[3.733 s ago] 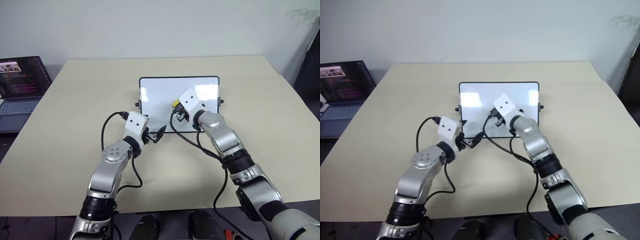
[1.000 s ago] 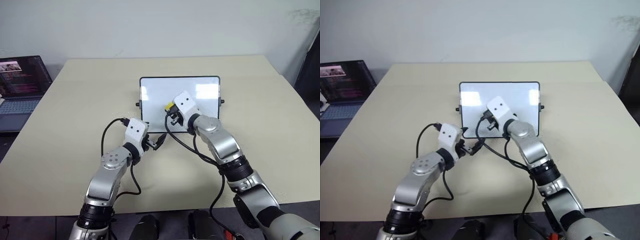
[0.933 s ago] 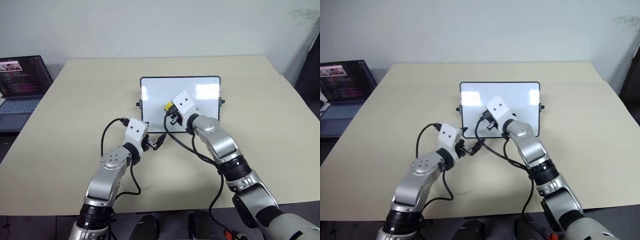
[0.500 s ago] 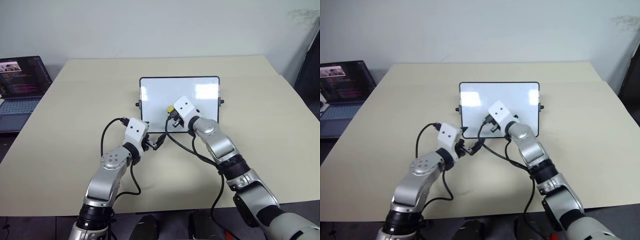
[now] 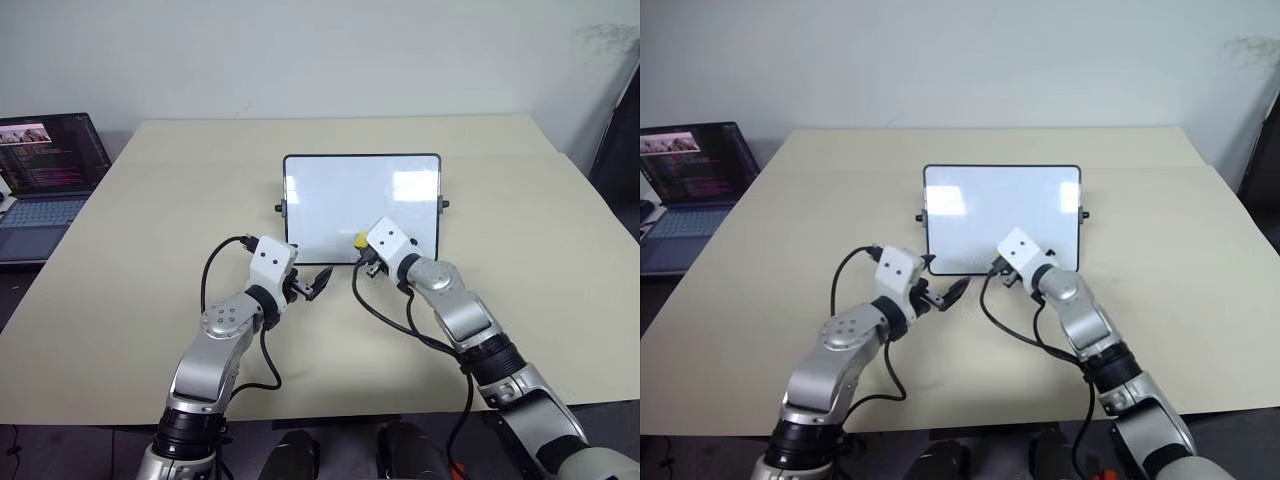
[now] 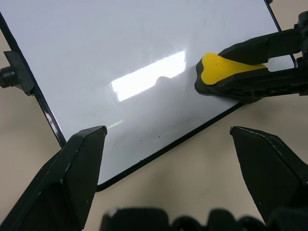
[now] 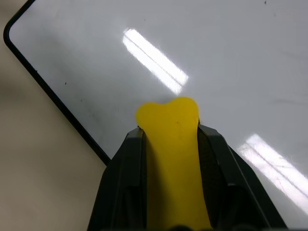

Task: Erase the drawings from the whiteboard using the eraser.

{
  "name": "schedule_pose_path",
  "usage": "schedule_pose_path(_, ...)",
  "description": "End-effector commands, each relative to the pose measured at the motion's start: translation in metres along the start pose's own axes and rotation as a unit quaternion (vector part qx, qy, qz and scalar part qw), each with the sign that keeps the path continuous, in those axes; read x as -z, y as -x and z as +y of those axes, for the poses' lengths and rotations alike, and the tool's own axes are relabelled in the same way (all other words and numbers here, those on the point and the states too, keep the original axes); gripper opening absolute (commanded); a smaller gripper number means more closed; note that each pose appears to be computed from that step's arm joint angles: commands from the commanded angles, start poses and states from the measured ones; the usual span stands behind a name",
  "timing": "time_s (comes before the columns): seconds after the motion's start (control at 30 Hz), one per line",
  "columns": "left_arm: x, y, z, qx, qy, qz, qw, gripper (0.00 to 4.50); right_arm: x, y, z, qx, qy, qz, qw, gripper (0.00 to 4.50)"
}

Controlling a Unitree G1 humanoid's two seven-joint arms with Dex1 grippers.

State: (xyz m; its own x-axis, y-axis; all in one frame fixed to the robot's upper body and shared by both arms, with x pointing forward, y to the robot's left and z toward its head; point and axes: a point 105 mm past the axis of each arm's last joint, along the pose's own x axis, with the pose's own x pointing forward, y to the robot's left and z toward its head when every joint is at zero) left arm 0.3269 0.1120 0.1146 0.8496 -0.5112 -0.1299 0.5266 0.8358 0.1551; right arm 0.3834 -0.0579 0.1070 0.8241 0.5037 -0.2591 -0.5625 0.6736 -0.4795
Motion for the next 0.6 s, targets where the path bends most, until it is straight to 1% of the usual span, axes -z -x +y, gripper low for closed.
schedule_pose_path(0.03,-0.02,0.003,-0.001,0.006,-0.012,-0.034,0.999,4.5,0.028,0.009,-0.012,0.02,-0.006,0.053,0.998,1.11)
schedule_pose_path(0.27,-0.02,0.003,0.0,0.003,-0.011,-0.034,0.999,4.5,0.039,0.017,-0.015,0.024,-0.006,0.069,0.997,1.11)
schedule_pose_path(0.6,-0.02,0.002,0.001,0.002,-0.011,-0.035,0.999,4.5,0.032,0.021,-0.023,0.031,-0.008,0.065,0.997,1.11)
